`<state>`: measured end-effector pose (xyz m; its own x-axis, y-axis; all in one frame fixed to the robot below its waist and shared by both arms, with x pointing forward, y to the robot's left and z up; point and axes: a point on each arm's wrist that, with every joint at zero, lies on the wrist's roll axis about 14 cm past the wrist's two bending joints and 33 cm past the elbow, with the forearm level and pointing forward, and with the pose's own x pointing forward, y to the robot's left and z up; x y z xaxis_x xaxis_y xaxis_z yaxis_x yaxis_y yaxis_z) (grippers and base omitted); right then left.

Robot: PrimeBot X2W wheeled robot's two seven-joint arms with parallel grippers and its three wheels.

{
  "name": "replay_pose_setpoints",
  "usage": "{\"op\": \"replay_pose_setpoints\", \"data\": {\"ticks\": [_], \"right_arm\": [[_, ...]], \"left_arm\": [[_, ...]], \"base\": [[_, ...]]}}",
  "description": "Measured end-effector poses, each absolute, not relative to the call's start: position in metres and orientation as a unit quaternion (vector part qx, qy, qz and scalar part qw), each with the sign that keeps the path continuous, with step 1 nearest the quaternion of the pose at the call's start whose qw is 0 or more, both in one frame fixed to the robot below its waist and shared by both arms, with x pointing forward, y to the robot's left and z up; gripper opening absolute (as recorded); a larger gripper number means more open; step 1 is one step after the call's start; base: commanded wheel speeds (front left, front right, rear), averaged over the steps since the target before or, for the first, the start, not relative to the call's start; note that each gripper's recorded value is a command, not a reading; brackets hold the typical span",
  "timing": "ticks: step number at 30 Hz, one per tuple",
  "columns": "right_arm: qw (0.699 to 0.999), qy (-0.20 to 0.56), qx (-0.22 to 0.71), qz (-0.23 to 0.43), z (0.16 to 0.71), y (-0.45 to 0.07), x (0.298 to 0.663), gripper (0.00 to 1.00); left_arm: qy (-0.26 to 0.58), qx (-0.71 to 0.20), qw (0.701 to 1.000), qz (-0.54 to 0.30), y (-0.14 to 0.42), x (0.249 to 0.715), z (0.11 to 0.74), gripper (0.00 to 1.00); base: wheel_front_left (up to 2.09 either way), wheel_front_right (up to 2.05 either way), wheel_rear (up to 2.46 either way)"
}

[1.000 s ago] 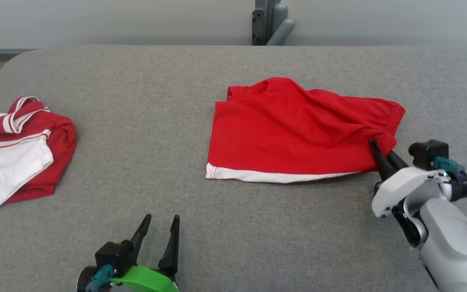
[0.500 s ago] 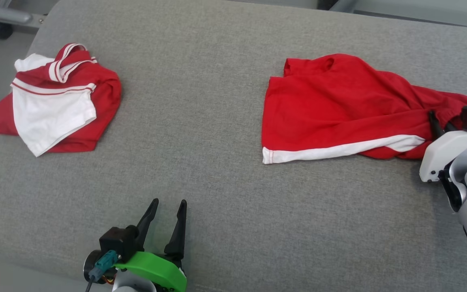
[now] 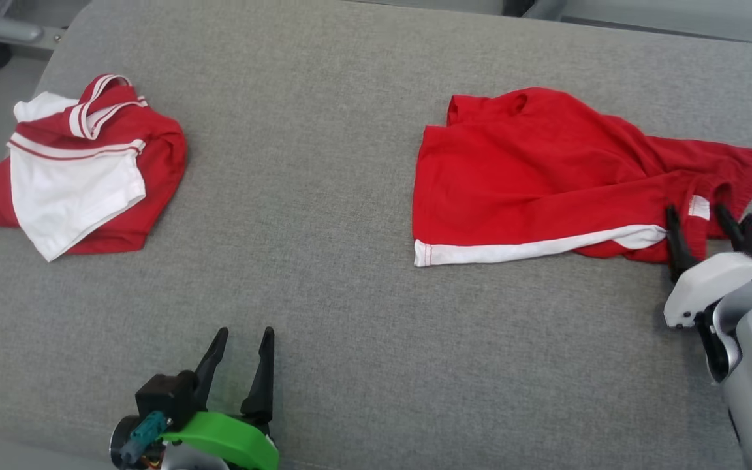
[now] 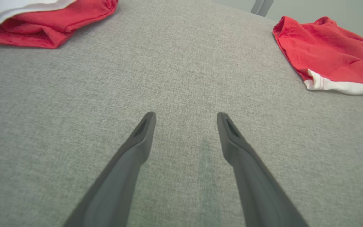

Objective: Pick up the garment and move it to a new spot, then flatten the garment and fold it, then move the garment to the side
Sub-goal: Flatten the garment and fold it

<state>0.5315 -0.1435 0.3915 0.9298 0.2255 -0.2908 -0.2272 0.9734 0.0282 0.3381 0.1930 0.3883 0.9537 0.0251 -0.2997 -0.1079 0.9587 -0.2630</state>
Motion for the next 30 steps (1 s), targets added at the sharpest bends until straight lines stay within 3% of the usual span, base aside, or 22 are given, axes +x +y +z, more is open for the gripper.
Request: {"op": "replay_pose_setpoints", "data": {"ticks": [20, 30], "right_arm": [[0.997, 0.037, 0.017, 0.067, 0.464, -0.168, 0.414, 1.00], [0.999, 0.009, 0.024, 0.043, 0.480, -0.177, 0.382, 1.00]], "left_arm": [[0.085, -0.112, 0.990, 0.018, 0.191, 0.328, 0.425, 1.00], [0.058, -0.093, 0.994, 0.005, 0.187, 0.324, 0.441, 1.00]], "base": [[0.00, 0.00, 0.00], [0.00, 0.00, 0.00]]}}
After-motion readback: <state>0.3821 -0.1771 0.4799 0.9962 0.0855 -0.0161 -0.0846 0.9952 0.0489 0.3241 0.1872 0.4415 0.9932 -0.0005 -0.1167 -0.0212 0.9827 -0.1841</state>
